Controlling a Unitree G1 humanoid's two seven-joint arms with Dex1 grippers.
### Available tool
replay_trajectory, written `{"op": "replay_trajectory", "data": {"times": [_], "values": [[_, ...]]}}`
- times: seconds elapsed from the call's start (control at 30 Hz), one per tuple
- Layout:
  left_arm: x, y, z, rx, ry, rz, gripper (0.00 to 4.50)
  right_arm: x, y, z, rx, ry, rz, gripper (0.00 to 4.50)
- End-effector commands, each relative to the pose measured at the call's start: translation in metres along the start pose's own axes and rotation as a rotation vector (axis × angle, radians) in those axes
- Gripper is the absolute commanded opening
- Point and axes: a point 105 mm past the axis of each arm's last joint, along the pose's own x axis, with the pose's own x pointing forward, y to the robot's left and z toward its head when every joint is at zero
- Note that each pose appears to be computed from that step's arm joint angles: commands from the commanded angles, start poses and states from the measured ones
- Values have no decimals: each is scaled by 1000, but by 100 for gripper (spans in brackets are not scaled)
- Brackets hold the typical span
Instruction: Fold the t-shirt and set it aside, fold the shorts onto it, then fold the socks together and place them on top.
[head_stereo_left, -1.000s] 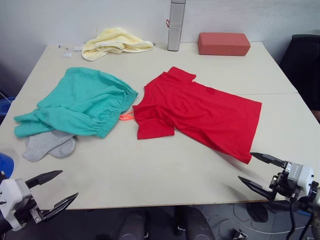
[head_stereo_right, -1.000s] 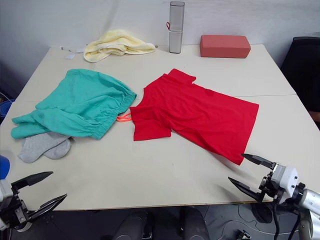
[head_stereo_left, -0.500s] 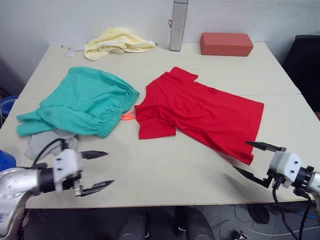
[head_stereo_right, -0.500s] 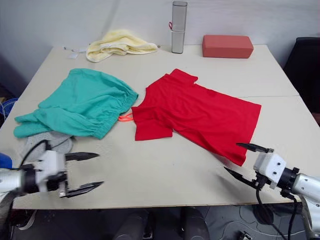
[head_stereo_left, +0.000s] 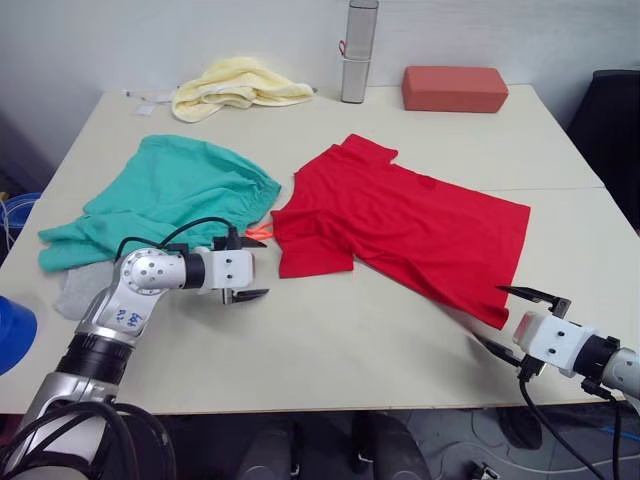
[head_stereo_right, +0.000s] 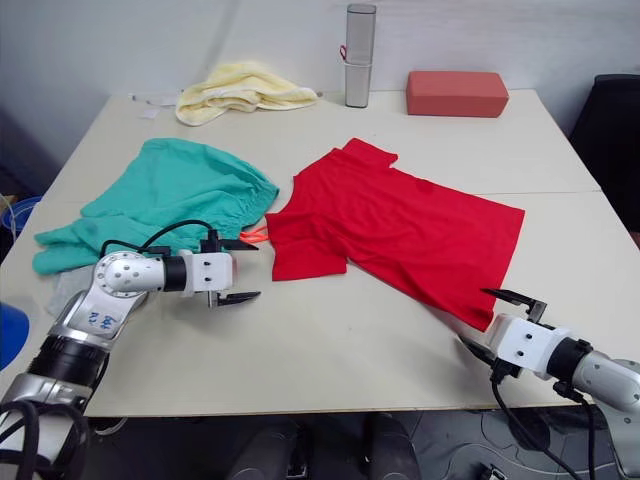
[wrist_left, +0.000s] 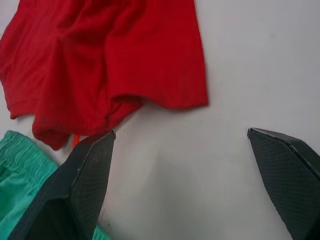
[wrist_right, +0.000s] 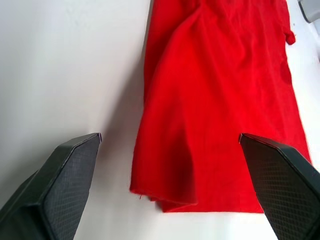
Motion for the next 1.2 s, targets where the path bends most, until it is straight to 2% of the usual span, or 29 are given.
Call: {"op": "replay_trajectory", "data": {"times": [0.03,0.33,0.47,0.5,0.57,0.7,0.9,0.93,1.03,1.2], "values": [[13,-10,-12,41,44,-59,444,-4,0,-6,-10,44,-16,450],[47,-6,-3,162,6,-98,444,-7,-6,-20,-59,90,-52,450],[56,-9,-3,174,-2,-126,444,-5,-7,-19,-63,70,-45,450],[57,-9,-3,174,-4,-129,404,-4,-7,-18,-64,62,-43,410],[61,-9,-3,169,-9,-125,352,0,-6,-15,-70,43,-46,356],[64,-13,-5,154,-21,-142,220,5,-2,-7,-83,-6,-48,208],[64,-17,2,84,-92,-141,19,6,3,-4,-81,-31,-49,0],[64,-18,5,34,-122,-135,1,5,3,-4,-82,-34,-50,0],[59,-13,13,-98,-198,-93,1,3,3,-4,-85,-45,-47,0],[41,-16,30,-201,-316,-104,1,-4,3,-1,-96,-94,-21,0]]}}
